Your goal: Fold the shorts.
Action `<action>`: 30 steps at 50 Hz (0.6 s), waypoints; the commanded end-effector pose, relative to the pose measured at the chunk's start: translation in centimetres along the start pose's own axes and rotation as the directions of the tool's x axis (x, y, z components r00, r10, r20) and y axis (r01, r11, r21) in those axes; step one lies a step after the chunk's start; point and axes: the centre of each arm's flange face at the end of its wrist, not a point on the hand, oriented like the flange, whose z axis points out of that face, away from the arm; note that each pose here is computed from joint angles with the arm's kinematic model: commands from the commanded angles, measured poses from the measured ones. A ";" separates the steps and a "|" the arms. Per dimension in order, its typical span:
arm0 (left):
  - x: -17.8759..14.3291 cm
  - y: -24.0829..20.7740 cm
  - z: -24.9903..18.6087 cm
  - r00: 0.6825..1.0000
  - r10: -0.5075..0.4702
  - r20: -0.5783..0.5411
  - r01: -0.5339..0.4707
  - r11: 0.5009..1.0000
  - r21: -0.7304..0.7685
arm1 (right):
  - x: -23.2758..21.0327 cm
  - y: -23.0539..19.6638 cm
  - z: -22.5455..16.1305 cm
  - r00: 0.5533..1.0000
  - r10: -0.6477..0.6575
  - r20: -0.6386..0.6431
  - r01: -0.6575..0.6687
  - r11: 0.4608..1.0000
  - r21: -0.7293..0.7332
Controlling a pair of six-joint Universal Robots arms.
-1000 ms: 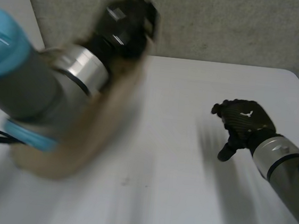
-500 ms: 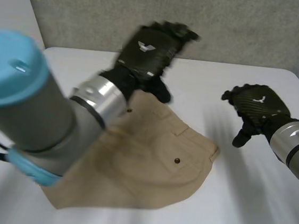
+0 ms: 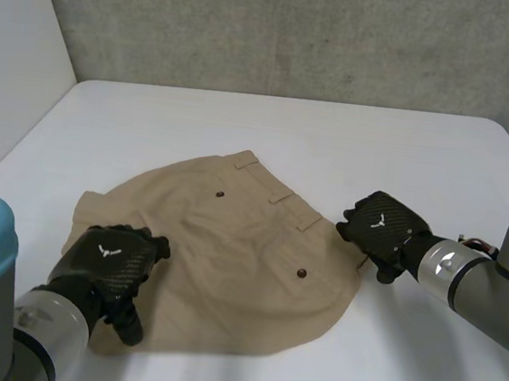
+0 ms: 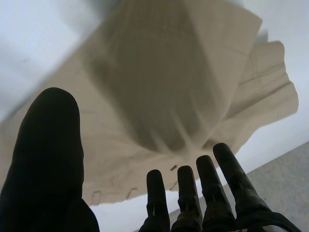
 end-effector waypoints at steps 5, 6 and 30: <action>0.1 2.0 0.8 1.000 0.008 0.022 -0.007 0.999 -0.038 | -0.9 1.7 2.6 0.998 0.026 0.055 -0.028 0.999 0.034; 0.1 2.0 0.9 1.000 0.008 0.022 -0.007 0.999 -0.038 | -0.9 1.8 2.7 0.998 0.024 0.052 -0.026 0.999 0.034; 0.2 3.3 2.1 0.999 0.009 0.032 -0.007 0.999 -0.053 | -0.9 3.0 4.5 1.000 0.015 0.022 -0.016 0.999 0.050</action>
